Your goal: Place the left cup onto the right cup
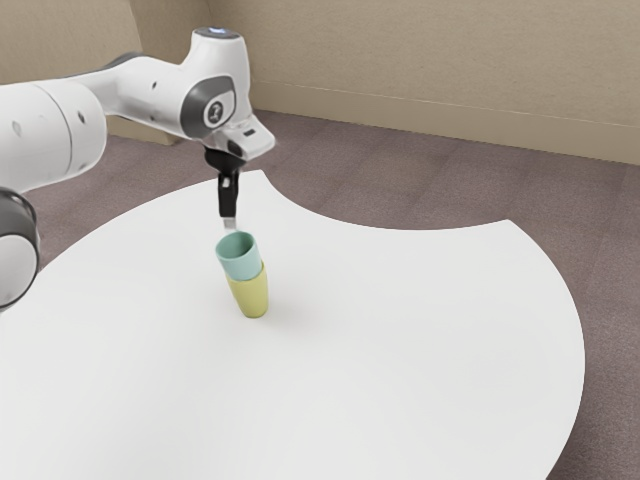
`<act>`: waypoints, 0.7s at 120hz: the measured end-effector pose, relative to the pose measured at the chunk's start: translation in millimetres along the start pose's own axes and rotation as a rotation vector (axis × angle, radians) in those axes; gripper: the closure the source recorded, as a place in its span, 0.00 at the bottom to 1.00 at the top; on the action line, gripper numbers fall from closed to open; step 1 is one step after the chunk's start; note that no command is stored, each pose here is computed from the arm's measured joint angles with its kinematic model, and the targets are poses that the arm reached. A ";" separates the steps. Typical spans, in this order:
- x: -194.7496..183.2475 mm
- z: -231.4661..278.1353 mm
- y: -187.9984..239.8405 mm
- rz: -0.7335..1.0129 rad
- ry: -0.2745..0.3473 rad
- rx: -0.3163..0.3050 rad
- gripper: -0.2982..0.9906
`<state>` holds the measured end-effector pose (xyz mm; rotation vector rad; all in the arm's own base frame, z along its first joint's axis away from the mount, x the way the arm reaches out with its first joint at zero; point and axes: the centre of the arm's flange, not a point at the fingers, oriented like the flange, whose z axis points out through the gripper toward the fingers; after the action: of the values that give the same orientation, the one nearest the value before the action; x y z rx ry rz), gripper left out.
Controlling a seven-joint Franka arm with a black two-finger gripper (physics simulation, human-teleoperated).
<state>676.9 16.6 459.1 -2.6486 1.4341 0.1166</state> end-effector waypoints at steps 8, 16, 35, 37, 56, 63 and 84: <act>-3.9 -6.8 4.7 -0.002 0.006 -0.004 0.23; -9.8 -16.3 10.4 -0.006 0.010 -0.006 0.23; -26.4 -38.0 24.3 -0.021 0.017 -0.015 0.23; -28.4 -39.7 25.9 -0.022 0.018 -0.016 0.23; -45.6 -57.9 39.1 -0.039 0.028 -0.024 0.23; -51.8 -64.6 44.6 -0.046 0.033 -0.027 0.23; -72.4 -86.2 62.8 -0.063 0.047 -0.021 0.23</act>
<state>585.4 29.8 548.9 -2.7278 1.3683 0.0645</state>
